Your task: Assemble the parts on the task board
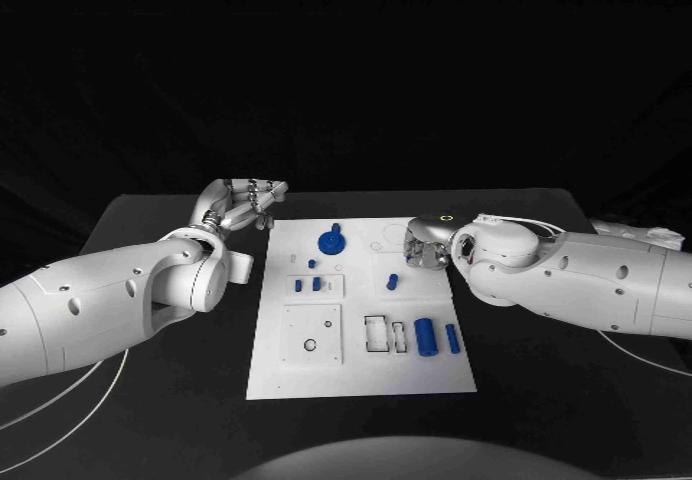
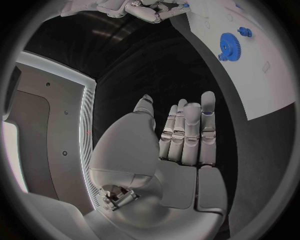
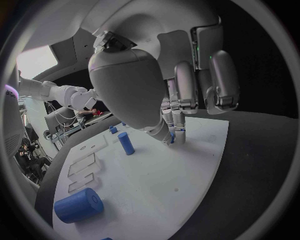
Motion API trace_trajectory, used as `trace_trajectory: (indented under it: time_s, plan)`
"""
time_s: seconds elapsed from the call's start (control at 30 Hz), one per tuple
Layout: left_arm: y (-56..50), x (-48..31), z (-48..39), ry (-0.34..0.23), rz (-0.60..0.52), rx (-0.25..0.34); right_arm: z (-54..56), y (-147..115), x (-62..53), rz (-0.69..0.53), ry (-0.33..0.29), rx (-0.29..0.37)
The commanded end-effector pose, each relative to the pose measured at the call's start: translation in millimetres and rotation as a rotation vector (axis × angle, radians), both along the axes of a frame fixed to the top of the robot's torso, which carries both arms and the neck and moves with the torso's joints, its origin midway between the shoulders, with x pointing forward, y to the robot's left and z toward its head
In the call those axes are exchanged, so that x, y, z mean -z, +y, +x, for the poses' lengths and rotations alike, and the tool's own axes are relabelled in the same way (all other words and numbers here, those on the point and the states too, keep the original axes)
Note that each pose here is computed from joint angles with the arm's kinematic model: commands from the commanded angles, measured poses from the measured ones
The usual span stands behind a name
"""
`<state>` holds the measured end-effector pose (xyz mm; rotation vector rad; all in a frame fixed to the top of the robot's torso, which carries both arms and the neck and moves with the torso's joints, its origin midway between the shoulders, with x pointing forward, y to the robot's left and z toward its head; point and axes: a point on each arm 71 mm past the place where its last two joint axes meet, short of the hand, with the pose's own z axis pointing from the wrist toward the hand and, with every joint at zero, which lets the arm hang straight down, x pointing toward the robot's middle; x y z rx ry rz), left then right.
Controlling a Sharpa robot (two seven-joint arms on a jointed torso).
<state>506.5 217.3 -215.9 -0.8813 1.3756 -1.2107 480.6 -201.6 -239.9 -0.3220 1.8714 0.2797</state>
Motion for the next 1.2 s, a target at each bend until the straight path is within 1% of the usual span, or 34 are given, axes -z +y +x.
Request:
trace_trajectory:
  time_s: [0.03,0.47,0.63,0.9,1.2]
  plan:
    - [-1.5,-0.5,-0.2,-0.001,-0.007,0.007,-4.5,0.8,8.8,-0.026,0.046,-0.009]
    - [-1.6,-0.5,0.0,-0.001,-0.006,0.007,-5.4,-0.7,5.3,0.016,0.006,-0.011]
    - [-1.3,-0.4,0.2,-0.001,-0.006,0.006,-6.9,-2.0,3.1,0.050,-0.007,-0.006]
    - [-1.2,-0.4,0.4,0.000,-0.005,0.005,-10.5,-1.8,-3.4,0.118,-0.038,-0.008]
    - [-2.2,-0.1,0.7,0.002,-0.005,0.006,-13.4,-1.4,-12.3,0.153,-0.066,-0.016]
